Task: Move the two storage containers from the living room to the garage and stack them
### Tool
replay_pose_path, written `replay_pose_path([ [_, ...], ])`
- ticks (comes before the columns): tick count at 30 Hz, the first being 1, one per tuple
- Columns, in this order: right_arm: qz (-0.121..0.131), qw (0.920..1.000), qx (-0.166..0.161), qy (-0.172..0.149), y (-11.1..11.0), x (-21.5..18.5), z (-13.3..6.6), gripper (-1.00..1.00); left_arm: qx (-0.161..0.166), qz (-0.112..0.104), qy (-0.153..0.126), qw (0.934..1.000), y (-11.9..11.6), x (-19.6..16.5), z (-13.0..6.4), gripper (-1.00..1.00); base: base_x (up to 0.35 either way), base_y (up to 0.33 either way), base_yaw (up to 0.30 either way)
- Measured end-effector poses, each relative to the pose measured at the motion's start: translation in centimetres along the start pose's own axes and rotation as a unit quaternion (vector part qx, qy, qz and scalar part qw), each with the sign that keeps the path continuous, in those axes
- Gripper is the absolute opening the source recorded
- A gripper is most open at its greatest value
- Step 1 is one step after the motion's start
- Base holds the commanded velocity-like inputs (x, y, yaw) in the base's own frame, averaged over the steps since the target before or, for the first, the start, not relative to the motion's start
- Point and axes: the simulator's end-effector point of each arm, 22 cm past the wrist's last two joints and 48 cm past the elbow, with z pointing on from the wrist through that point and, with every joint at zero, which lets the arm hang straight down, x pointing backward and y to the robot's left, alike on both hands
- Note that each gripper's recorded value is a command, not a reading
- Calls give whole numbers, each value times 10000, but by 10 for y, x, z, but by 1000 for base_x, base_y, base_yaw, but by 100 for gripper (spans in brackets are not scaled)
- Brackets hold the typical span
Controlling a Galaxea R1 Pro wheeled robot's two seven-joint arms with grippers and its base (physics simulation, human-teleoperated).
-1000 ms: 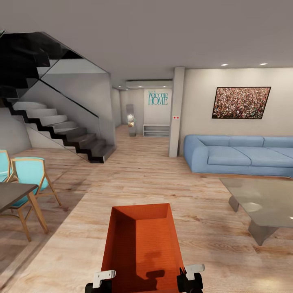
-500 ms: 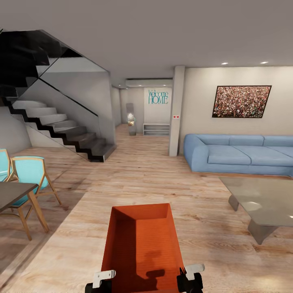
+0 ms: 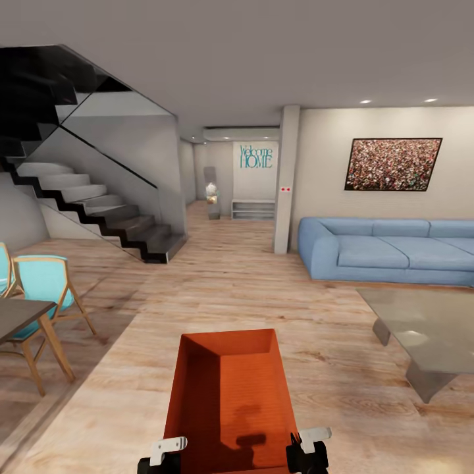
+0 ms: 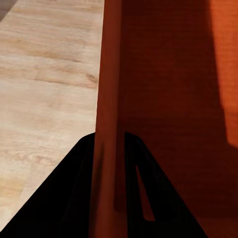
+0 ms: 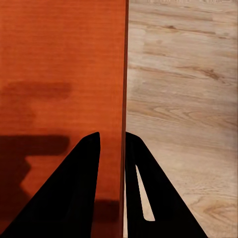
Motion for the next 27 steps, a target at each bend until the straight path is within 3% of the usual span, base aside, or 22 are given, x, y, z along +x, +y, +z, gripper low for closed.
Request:
replay_pose_path([
  [27,2,10000,-7,51,1,5,1,-100,-3,-6,50,10000,0,5,0,-100,340,0,0],
])
